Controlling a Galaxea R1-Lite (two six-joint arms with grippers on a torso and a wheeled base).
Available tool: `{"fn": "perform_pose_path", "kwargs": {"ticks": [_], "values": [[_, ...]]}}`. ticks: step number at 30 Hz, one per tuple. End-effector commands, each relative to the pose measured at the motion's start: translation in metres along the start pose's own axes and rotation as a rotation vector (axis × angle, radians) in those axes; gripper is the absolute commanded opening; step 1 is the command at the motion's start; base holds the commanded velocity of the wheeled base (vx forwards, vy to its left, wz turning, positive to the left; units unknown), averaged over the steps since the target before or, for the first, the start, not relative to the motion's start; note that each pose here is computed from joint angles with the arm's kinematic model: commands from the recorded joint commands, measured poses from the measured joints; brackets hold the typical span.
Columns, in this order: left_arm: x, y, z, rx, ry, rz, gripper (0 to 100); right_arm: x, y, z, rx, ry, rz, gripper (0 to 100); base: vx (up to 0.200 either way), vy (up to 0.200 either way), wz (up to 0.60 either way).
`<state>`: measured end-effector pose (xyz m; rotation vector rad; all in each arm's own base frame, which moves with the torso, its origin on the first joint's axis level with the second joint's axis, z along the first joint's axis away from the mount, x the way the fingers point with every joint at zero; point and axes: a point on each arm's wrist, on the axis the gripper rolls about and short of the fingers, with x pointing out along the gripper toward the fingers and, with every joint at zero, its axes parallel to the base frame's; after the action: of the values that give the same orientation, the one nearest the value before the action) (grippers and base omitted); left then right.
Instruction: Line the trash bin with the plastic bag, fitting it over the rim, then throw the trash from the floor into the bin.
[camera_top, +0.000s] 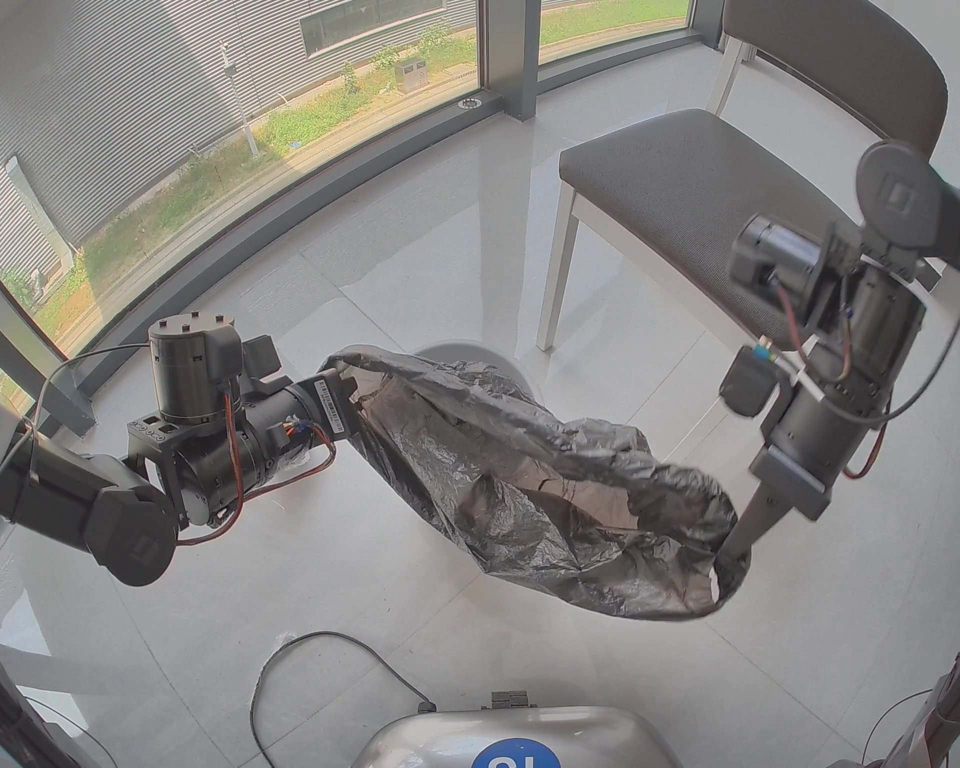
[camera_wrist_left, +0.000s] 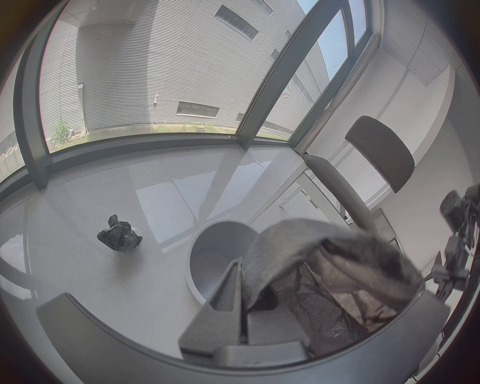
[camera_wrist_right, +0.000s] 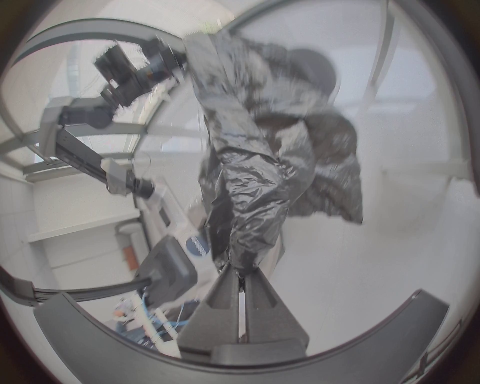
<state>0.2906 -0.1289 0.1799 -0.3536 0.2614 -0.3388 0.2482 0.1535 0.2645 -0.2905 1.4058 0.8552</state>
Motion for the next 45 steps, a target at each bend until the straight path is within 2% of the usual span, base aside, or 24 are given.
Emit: {"fn": "perform_pose_path", "kwargs": {"ticks": [1,2,5,6,7,8,9,11,20,25,31,35,38,45], "values": [[0.003,0.000,0.003,0.006,-0.022,-0.014,0,-0.087,0.009,-0.020,-0.183,-0.689,-0.200,0,0.000,0.000,0.00],[0.003,0.000,0.003,0.006,-0.022,-0.014,0,-0.086,0.008,-0.019,-0.185,-0.693,-0.201,0,0.000,0.000,0.00],[0.004,-0.002,0.006,0.007,-0.031,-0.020,0,-0.046,-0.005,0.002,-0.245,-0.862,-0.217,0,0.000,0.000,0.00],[0.004,-0.002,0.006,0.007,-0.031,-0.020,0,-0.046,-0.005,0.002,-0.245,-0.862,-0.217,0,0.000,0.000,0.00],[0.004,-0.003,0.008,0.010,-0.039,-0.021,0,-0.037,-0.008,0.014,-0.263,-0.990,-0.216,0,0.000,0.000,0.00],[0.004,-0.003,0.008,0.010,-0.039,-0.021,0,-0.037,-0.008,0.014,-0.263,-0.990,-0.216,0,0.000,0.000,0.00],[0.004,-0.002,0.010,0.016,-0.044,-0.020,0,-0.037,-0.010,0.026,-0.257,-1.139,-0.199,0,0.000,0.000,0.00],[0.005,-0.002,0.013,0.022,-0.054,-0.019,0,-0.034,-0.008,0.037,-0.255,-1.203,-0.168,0,0.000,0.000,0.00],[0.010,-0.001,0.011,0.030,-0.049,-0.012,0,-0.003,0.000,0.068,-0.238,-1.159,-0.075,0,0.000,0.000,0.00],[0.009,0.000,0.010,0.027,-0.045,-0.005,0,0.003,0.009,0.088,-0.242,-1.168,-0.031,0,0.000,0.000,0.00],[0.006,-0.001,0.003,0.031,-0.025,-0.005,0,0.019,0.014,0.090,-0.235,-1.099,-0.007,0,0.000,0.000,0.00],[0.002,-0.002,0.009,0.034,-0.044,-0.007,0,0.029,0.016,0.091,-0.216,-1.060,0.022,0,0.000,0.000,0.00],[-0.007,0.001,0.015,0.039,-0.057,0.005,0,0.039,0.019,0.097,-0.208,-1.039,0.044,0,0.000,0.000,0.00],[-0.024,0.014,0.006,0.049,-0.030,0.040,0,0.058,0.012,0.111,-0.194,-1.008,0.044,0,0.000,0.000,0.00]]}}
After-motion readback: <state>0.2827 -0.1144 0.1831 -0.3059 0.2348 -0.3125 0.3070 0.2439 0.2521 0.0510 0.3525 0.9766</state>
